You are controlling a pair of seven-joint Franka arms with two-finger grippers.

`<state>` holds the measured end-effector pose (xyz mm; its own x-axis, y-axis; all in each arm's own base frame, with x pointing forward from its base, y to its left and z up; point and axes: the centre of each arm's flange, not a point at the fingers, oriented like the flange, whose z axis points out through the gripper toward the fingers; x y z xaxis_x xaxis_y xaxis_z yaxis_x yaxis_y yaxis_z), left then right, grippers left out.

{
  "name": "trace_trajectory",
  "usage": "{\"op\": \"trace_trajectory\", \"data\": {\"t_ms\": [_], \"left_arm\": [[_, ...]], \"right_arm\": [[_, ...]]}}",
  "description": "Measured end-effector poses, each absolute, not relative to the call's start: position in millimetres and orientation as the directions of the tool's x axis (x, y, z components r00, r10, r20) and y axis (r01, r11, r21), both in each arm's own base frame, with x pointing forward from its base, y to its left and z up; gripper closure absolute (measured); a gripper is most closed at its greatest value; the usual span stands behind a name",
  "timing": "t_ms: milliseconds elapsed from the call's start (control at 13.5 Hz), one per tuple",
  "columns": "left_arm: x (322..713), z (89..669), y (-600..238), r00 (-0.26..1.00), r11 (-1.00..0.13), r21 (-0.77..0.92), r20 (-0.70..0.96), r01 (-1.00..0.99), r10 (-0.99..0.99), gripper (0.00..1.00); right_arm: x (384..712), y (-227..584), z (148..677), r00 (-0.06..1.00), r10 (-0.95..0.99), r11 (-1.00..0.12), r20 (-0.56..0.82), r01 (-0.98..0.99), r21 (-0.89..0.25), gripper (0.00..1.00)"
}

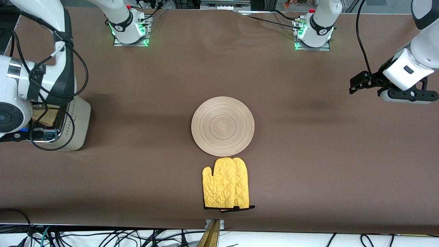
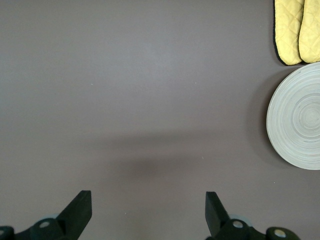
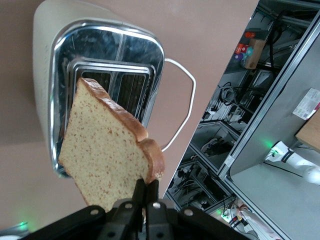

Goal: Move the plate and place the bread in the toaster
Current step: 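Lower the bread slice into the toaster slot with the right gripper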

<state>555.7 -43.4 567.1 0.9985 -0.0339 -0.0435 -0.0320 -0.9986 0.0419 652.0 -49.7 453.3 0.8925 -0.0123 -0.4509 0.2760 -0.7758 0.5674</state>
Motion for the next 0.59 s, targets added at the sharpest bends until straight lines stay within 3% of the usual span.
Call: {"op": "trace_trajectory", "data": {"t_ms": [594], "left_arm": [[556.1,568.6,-43.4,0.999,-0.999,0.042,-0.040,-0.032,-0.034,0.00]], "right_arm": [[657.3,-54.4,440.0,0.855,0.035,-0.729,-0.517,0.376,0.572,0.96]]}}
